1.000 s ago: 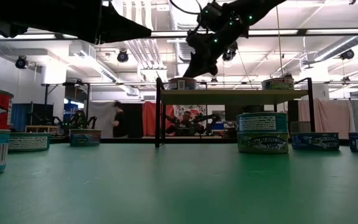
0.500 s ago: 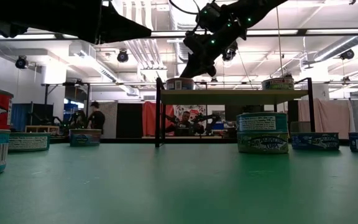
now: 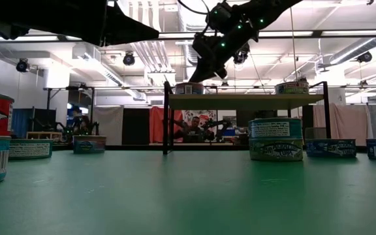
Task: Stack canned seafood by type on shelf
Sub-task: Put the blue/pink tuna can on the shelf
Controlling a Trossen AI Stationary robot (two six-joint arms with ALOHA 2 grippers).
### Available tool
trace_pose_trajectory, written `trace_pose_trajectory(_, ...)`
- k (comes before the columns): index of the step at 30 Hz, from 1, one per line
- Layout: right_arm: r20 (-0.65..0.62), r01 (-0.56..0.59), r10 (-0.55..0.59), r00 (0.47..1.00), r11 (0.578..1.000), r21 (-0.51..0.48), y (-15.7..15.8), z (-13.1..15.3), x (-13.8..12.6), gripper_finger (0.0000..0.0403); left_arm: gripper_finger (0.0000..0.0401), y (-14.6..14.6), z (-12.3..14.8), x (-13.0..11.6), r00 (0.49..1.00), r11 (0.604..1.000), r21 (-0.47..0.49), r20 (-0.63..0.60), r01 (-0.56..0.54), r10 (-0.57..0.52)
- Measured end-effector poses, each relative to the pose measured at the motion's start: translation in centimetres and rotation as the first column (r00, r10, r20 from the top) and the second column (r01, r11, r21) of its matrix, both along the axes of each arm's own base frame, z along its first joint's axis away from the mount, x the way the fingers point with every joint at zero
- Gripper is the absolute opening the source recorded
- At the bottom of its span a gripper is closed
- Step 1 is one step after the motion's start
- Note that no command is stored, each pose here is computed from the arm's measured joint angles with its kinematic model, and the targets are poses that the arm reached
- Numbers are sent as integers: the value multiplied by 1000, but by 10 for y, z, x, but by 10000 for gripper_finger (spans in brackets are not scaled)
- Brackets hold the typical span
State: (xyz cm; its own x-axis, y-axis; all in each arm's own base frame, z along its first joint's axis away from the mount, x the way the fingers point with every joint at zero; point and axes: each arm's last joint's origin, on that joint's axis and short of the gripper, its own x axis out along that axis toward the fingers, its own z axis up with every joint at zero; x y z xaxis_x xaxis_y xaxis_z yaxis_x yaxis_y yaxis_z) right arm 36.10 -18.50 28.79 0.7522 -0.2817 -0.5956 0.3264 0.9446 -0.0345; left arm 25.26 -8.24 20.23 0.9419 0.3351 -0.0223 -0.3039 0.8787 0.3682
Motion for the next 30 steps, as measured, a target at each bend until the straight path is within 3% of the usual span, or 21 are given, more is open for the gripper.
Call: trace_pose_trajectory(30,28,44,-42,999,995,-85,-21,-17,11,9,0,0,0,0,1000,1000,0,1,0,0)
